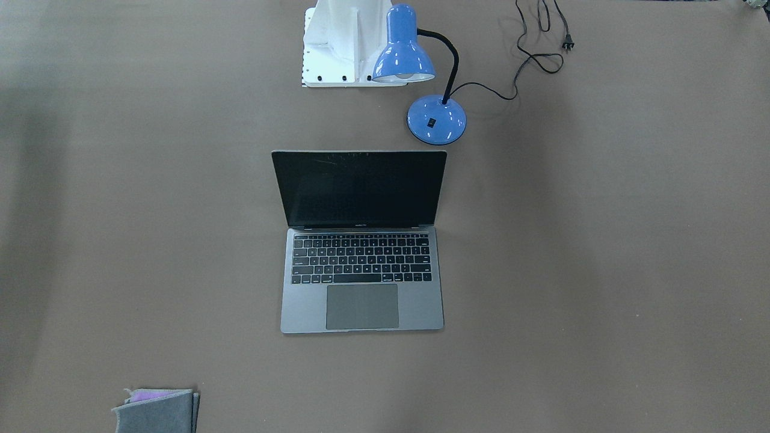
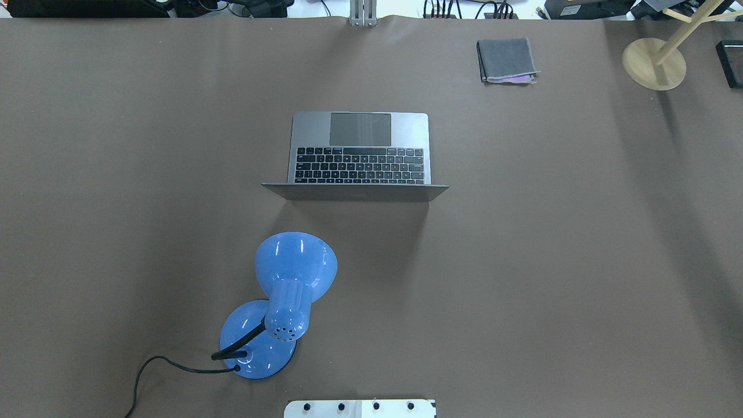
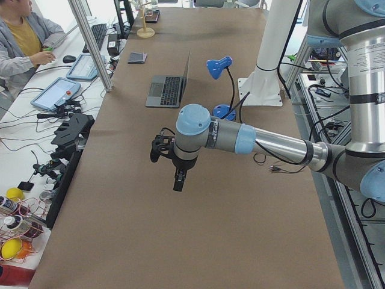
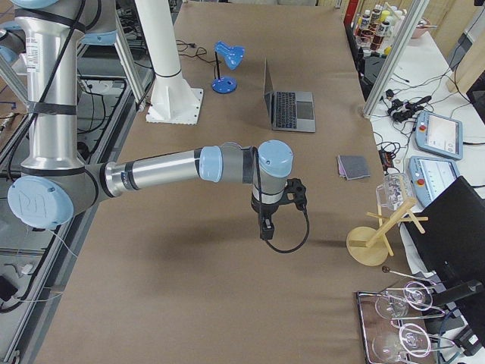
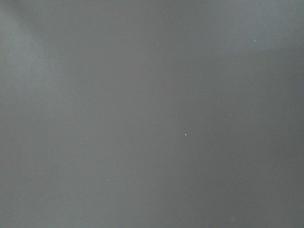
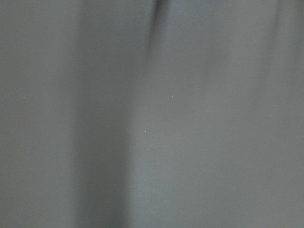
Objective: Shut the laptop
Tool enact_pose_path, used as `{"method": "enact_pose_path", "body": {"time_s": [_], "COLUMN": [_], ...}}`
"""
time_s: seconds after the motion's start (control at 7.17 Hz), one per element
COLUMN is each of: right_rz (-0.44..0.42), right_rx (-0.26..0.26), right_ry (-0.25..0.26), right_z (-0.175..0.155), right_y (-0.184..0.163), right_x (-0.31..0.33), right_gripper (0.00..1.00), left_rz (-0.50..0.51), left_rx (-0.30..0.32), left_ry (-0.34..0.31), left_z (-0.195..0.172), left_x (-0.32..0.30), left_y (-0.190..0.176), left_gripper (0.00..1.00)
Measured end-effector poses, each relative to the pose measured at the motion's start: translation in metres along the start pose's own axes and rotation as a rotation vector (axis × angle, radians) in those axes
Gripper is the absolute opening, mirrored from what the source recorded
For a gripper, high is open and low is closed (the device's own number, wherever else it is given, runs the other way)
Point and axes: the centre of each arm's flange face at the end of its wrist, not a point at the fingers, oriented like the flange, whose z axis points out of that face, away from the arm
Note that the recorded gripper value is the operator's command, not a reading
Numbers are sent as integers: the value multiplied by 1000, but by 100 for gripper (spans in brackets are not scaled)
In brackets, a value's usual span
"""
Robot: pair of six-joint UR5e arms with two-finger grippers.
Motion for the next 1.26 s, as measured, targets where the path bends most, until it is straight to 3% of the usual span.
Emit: {"method": "enact_pose_path", "body": {"time_s": [0.7,1.26], "right_rz": [5,-22], "right_rx": [-7,26], "right_ry": [1,-26], "right_z": [4,4], "right_y": [0,-3], "right_x": [4,1], "right_gripper": [100,100], "left_rz": [-8,-9], "left_rx": [-4,-3], "left_ry": [13,14], "left_z": [1,1], "left_x": [0,0], "left_y": [13,13], "left_gripper": [97,97]}}
